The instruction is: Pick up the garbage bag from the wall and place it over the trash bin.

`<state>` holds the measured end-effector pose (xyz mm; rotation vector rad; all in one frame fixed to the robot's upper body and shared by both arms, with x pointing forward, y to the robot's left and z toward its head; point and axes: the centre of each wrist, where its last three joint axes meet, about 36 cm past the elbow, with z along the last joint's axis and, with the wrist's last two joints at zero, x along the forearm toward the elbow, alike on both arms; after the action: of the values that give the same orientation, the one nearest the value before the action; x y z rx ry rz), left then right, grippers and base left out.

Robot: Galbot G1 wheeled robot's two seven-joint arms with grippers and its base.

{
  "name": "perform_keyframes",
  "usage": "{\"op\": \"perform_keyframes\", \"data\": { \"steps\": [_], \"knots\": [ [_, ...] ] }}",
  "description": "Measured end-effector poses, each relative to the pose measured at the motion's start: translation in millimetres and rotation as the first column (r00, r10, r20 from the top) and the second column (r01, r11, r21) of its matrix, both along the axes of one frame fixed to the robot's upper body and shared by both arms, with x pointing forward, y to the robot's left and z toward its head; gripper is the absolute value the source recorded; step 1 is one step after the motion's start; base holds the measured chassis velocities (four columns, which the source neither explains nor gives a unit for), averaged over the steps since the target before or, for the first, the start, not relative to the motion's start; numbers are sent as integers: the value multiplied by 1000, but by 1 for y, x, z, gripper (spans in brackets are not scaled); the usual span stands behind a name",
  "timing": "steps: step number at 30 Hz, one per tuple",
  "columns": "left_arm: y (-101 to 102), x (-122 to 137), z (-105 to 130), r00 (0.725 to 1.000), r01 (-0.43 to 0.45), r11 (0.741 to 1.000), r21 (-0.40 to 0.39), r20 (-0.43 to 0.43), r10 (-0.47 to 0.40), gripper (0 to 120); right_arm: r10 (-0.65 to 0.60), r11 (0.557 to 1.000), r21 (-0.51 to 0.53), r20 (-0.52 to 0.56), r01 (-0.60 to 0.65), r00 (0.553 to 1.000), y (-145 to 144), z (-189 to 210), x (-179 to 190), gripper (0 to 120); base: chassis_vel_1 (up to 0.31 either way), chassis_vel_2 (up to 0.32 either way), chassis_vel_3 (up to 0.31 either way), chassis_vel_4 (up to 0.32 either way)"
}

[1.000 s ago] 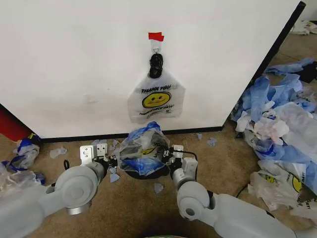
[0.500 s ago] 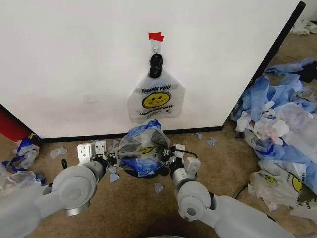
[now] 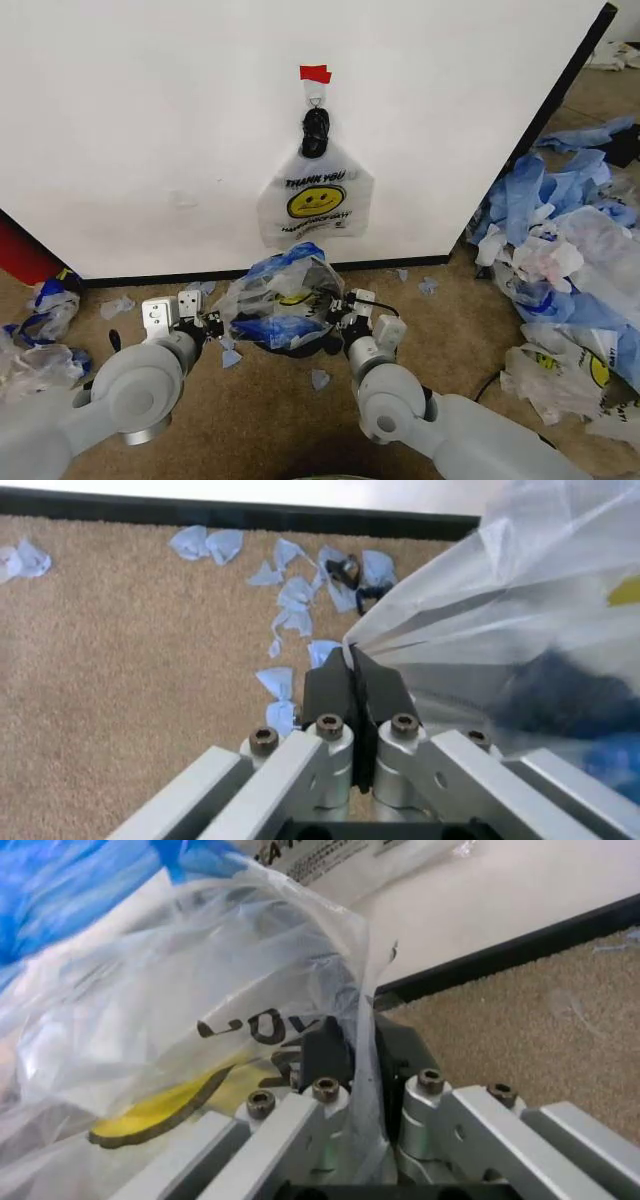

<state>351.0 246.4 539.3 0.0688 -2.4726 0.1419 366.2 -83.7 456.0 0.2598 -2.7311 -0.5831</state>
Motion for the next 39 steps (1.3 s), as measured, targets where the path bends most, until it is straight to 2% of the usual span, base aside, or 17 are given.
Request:
{"op": "perform_keyframes", "data": {
  "steps": [10,19,30,34,35,39],
  "knots": [
    [9,0,-20,1000,-24,1000,20,2,24,0,-7,1000,-1,8,7,1000,-3,3,3,1,0,0,0,0],
    [1,2,-9,999,-5,1000,-1,44,5,0,-5,1000,-8,12,5,1000,-3,3,2,1,0,0,0,0],
    [-16,7,-7,999,17,999,-27,49,-15,40,-3,1000,-12,12,3,1000,-3,5,-2,1,0,0,0,0],
    [-14,6,-2,998,21,1000,-10,58,-21,55,-6,1000,-16,16,6,1000,-5,5,-2,1,0,0,0,0],
    [-14,6,-2,998,21,1000,-10,58,-21,55,-6,1000,-16,16,6,1000,-5,5,-2,1,0,0,0,0],
    [-12,5,1,998,20,1000,1,65,-20,72,-6,1000,-16,20,6,1000,-4,5,-2,1,0,0,0,0]
  ]
}}
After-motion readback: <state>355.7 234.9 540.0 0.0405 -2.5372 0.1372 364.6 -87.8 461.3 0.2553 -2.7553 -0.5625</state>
